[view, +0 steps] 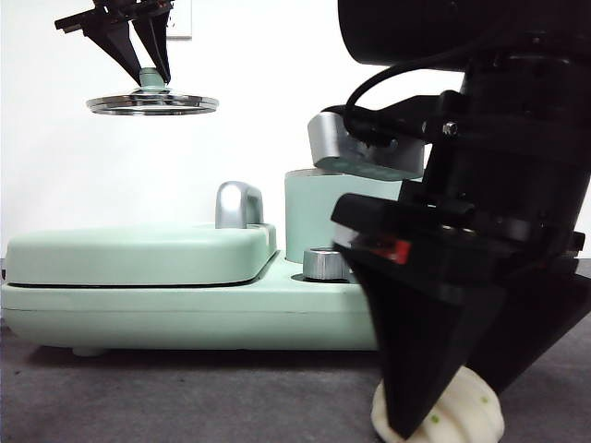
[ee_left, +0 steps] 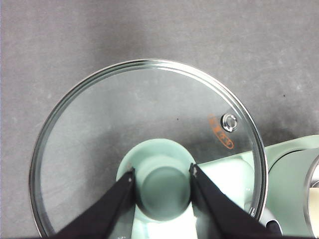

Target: Put the buns in a small steamer

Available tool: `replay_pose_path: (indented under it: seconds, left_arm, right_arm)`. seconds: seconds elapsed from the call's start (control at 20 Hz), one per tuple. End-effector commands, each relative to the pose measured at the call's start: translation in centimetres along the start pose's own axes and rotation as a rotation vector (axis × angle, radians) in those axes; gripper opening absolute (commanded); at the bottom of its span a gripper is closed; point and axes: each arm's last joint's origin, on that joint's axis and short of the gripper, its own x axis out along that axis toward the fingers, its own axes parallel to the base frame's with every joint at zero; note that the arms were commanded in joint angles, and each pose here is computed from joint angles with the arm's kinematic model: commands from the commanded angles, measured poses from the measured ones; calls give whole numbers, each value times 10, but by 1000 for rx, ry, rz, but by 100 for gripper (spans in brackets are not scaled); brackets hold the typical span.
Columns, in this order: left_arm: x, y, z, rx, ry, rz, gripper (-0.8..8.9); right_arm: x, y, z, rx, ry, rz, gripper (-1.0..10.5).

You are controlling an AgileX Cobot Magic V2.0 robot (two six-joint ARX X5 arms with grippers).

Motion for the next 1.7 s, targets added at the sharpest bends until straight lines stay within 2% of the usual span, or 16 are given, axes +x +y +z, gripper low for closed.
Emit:
replay_pose_path:
  seconds: [0.05, 0.25, 0.4, 0.5, 0.65, 0.8, 0.95, 1.2, 1.45, 1.7]
  left_arm:
    - [-11, -3, 5, 3, -66, -12, 15]
    - [-11, -3, 5, 2, -66, -12, 15]
    - [-11, -3, 5, 2, -66, -12, 15]
    - [-11, -3, 5, 2, -66, -12, 15]
    - [-11, -3, 5, 3, -64, -13, 15]
    - [-10, -4, 5, 1, -63, -14, 15]
    - [-10, -4, 5, 0, -62, -14, 15]
    - [-8, -3, 5, 0, -59, -14, 15]
    - [-6, -3, 5, -1, -56, -14, 15]
    - [-6, -3, 5, -1, -56, -14, 15]
  right_arm:
    - [2, 4, 3, -15, -12, 8, 201]
    - [-25, 9, 22, -17, 13, 3, 201]
    - [-75, 13, 49, -29, 25, -13, 201]
    - [-113, 8, 70, -16, -3, -18, 201]
    - [-158, -12, 105, 4, -75, -40, 201]
    - [-174, -39, 143, 35, -147, -73, 201]
    - [-166, -65, 174, 76, -160, -103, 202]
    - [-119, -93, 200, 90, -66, -93, 203]
    - [-80, -107, 210, 90, 9, -99, 203]
    - [-68, -109, 212, 95, 37, -86, 205]
